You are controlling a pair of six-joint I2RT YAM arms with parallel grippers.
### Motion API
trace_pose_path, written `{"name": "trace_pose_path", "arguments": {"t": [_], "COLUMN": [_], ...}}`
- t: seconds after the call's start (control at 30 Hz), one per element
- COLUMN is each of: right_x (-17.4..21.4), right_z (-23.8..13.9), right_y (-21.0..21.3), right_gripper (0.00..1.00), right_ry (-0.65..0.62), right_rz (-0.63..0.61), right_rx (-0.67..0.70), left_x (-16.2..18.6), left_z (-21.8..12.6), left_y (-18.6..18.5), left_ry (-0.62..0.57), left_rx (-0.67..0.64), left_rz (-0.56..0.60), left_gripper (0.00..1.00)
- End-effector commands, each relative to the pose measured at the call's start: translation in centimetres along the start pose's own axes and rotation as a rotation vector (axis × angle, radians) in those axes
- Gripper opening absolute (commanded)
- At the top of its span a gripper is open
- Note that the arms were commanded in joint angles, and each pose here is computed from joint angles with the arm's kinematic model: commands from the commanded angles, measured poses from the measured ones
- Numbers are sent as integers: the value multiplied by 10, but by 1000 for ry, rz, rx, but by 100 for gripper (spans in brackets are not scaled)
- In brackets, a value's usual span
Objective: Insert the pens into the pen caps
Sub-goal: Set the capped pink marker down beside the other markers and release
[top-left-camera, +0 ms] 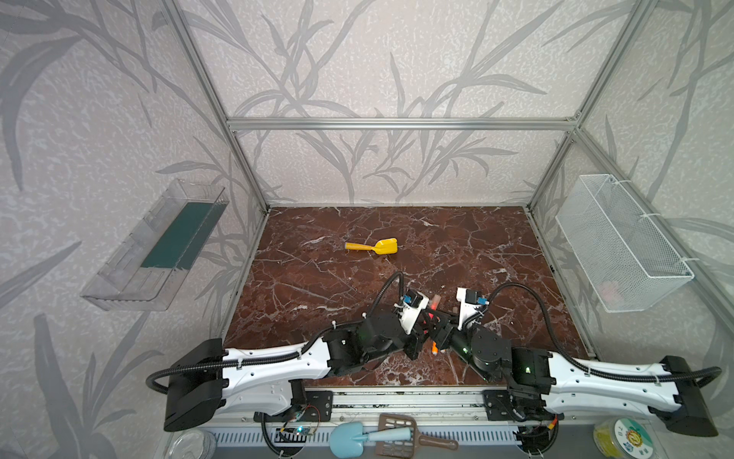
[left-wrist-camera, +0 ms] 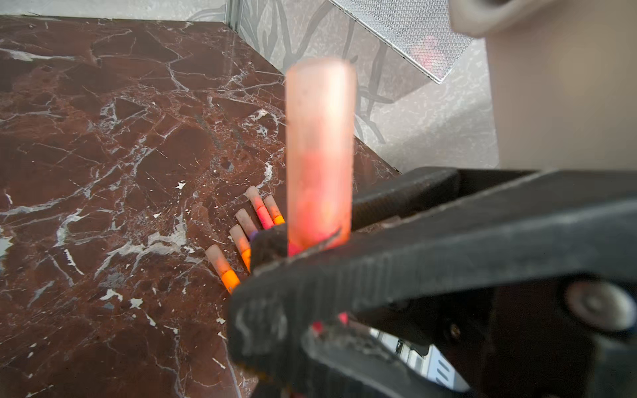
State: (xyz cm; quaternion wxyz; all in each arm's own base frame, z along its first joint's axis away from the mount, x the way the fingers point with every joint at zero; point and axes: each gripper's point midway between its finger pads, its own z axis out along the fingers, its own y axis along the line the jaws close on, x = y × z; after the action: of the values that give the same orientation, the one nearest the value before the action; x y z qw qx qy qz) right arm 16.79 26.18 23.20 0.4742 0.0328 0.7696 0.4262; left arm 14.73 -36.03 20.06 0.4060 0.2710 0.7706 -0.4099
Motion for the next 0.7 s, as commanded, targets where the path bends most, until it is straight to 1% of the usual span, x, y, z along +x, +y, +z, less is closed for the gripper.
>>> {"name": "trace_pose_path", "arguments": {"t": [0.0,0.07,0.13,0.27,0.37,0.43,0.5,0.6,0.67], "right_x": [6,4,4,5,6,8,11,18,23], "right_z": [-1,-1,0,5,8,9,11,14,17], "right_y": [-4,-4,-7,-16,-27,-39,-55,-81,-97], "right_gripper": [34,34,29,27,17,11,9,5,4], "right_ry": [26,20,18,33,48,56,66,94,106], "right_rz": [-97,-99,-100,-103,-105,-111,-113,-116,-129], "right_rx": [13,15,23,58,100,149,206,289,338], "left_x": [-39,-38,-37,-33,-29,-24,-17,-4,3], "left_z": [-9,-10,-10,-10,-12,-12,-12,-16,-24], "left_y": [-28,-30,-32,-35,-31,-21,-5,29,53], "left_ry": [-154,-153,-150,-136,-139,-127,-106,-71,-60], "left_rx": [95,105,115,138,130,80,-1,-165,-282], "left_rz": [-28,-25,-24,-24,-33,-36,-43,-55,-68], "left_gripper": [0,0,0,0,0,1,10,24,38]}}
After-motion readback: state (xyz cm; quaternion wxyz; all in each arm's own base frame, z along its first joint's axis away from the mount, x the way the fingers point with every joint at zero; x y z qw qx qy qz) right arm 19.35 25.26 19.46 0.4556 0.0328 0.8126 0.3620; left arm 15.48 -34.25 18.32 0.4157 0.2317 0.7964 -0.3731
